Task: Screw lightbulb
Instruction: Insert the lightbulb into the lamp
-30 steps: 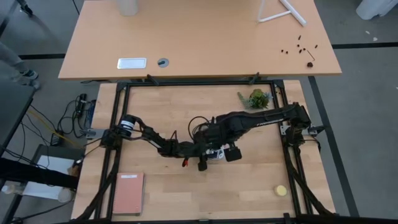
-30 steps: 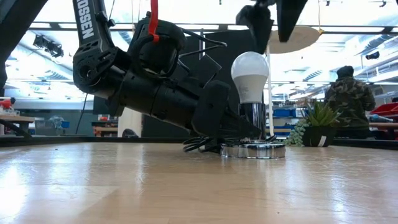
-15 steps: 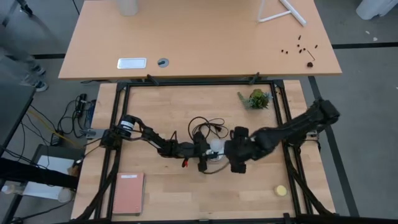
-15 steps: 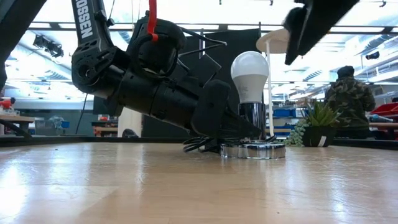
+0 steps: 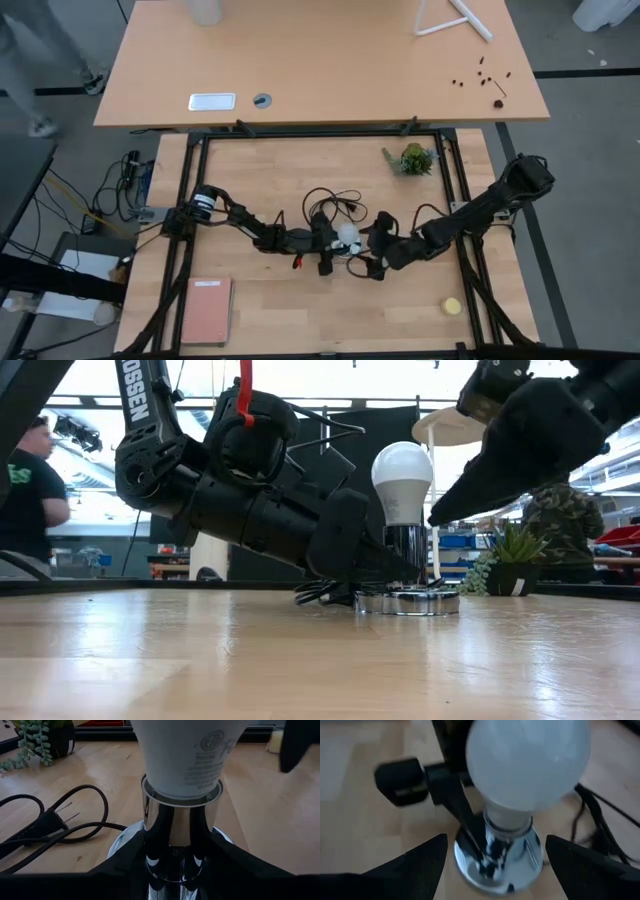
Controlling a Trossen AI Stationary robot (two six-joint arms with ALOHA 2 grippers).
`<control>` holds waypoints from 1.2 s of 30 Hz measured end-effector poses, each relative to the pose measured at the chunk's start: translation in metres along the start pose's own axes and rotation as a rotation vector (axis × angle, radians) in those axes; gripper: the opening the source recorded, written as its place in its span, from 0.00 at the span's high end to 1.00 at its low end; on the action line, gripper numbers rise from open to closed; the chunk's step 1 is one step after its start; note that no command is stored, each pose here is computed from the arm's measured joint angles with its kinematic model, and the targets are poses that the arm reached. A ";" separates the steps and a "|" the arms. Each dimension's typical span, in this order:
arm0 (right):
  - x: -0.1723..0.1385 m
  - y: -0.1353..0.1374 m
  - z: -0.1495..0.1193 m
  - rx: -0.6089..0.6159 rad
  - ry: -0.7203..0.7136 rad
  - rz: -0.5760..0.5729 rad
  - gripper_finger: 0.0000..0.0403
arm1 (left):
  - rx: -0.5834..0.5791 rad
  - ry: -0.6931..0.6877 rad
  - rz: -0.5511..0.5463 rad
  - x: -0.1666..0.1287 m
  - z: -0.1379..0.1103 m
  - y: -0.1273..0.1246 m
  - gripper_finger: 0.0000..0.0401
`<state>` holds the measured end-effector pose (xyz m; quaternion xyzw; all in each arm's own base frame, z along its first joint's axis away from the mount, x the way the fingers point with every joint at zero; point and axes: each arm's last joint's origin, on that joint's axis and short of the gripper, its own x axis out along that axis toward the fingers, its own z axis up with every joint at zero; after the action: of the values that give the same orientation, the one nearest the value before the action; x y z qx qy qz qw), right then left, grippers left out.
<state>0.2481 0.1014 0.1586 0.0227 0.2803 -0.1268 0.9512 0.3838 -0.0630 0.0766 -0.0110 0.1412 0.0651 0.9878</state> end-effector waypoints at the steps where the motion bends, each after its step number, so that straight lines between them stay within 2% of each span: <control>1: 0.001 -0.002 -0.002 -0.002 -0.030 0.008 0.14 | -0.004 0.000 0.000 0.000 0.000 0.000 0.55; 6: 0.004 -0.008 -0.002 -0.054 -0.092 0.028 0.14 | -0.011 0.005 -0.021 0.000 0.000 0.000 0.55; 15: 0.009 -0.012 0.001 -0.078 -0.069 0.141 0.14 | -0.020 0.011 -0.038 0.000 -0.001 -0.001 0.55; 19: 0.002 -0.002 -0.003 -0.092 -0.065 0.168 0.14 | -0.042 0.018 0.002 0.000 -0.002 -0.001 0.55; 25: -0.017 0.017 -0.013 -0.028 -0.022 0.260 0.14 | -0.059 0.014 0.047 0.000 -0.002 0.002 0.55; 28: -0.026 0.021 -0.014 -0.028 -0.058 0.192 0.14 | -0.049 0.015 0.042 0.000 -0.002 0.002 0.55; 32: -0.021 0.009 -0.018 -0.012 -0.022 0.059 0.14 | -0.033 0.018 0.023 0.000 -0.002 0.002 0.55; 36: -0.010 -0.004 -0.010 -0.003 -0.014 0.040 0.14 | -0.010 0.020 -0.004 0.000 -0.002 0.001 0.55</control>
<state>0.2336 0.1008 0.1553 0.0258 0.2736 -0.1073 0.9555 0.3832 -0.0625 0.0745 -0.0171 0.1509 0.0640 0.9863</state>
